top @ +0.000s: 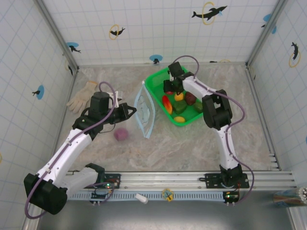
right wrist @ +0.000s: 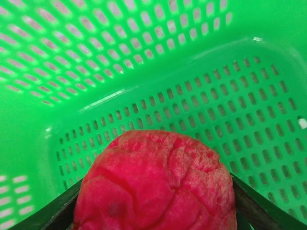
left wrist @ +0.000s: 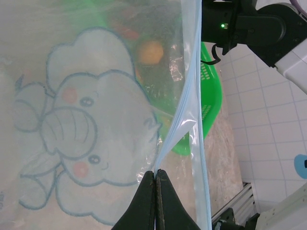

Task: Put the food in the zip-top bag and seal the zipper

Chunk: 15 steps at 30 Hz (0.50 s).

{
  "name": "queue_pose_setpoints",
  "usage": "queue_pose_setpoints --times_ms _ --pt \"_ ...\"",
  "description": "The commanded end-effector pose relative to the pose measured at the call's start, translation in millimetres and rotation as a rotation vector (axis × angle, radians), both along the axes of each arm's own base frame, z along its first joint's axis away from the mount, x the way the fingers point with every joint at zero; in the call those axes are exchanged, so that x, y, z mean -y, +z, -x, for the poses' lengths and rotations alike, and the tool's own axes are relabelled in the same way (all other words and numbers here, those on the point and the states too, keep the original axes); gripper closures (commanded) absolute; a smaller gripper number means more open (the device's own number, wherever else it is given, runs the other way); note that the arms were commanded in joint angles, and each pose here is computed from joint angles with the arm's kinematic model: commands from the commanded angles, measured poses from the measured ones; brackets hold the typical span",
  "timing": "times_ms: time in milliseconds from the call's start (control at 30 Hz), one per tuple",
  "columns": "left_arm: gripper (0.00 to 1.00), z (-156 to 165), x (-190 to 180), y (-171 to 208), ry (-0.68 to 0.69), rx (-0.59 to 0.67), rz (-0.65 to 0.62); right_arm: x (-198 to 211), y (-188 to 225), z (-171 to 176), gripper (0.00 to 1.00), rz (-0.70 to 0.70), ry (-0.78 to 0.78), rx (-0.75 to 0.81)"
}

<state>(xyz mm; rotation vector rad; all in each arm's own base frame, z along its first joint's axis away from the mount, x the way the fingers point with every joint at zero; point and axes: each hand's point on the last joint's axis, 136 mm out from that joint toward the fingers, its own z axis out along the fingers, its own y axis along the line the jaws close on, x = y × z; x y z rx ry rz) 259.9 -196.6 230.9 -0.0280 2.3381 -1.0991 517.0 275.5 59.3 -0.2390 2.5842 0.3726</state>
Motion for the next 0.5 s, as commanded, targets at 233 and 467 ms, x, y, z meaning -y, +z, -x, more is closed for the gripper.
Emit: queue_pose_setpoints --times_ms 233,467 --pt "1.00 -1 1 2 -0.022 0.018 -0.007 2 151 66 0.37 -0.286 0.050 0.234" --pt "1.00 -2 10 2 -0.052 -0.004 0.044 -3 210 140 0.38 -0.398 0.128 0.353"
